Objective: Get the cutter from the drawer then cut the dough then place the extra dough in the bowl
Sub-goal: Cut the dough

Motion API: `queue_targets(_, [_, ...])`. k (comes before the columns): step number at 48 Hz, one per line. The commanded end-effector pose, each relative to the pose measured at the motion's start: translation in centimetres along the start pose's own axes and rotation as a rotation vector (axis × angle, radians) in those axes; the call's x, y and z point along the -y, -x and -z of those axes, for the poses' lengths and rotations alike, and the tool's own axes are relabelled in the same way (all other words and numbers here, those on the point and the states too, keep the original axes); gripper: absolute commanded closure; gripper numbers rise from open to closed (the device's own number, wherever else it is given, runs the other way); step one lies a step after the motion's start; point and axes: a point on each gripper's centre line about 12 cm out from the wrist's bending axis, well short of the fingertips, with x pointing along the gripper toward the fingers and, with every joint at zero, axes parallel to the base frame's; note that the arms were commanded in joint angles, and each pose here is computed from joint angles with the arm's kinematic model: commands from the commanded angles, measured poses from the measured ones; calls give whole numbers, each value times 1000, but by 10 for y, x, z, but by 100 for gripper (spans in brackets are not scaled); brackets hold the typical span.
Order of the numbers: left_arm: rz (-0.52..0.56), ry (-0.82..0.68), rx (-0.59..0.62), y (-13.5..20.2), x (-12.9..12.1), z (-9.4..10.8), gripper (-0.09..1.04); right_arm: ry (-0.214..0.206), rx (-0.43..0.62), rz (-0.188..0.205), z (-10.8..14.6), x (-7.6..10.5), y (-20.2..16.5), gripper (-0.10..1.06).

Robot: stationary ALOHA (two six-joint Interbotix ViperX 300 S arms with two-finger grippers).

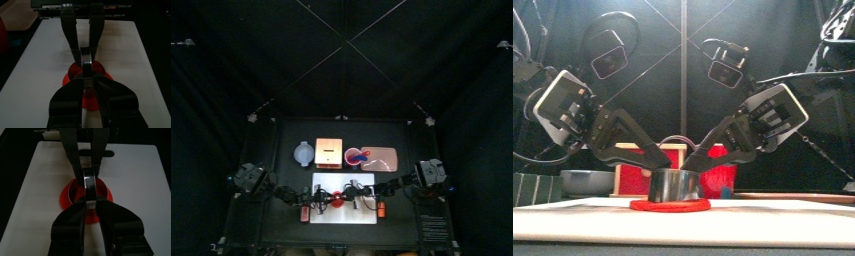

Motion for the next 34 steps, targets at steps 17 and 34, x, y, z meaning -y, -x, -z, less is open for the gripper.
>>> queue_targets(17, [-12, 30, -167, -1, 8, 36, 45, -29, -30, 10, 5, -3, -10, 38])
queue_targets(34, [-9, 36, -156, 3, 6, 28, 45, -17, -13, 4, -1, -4, -6, 38])
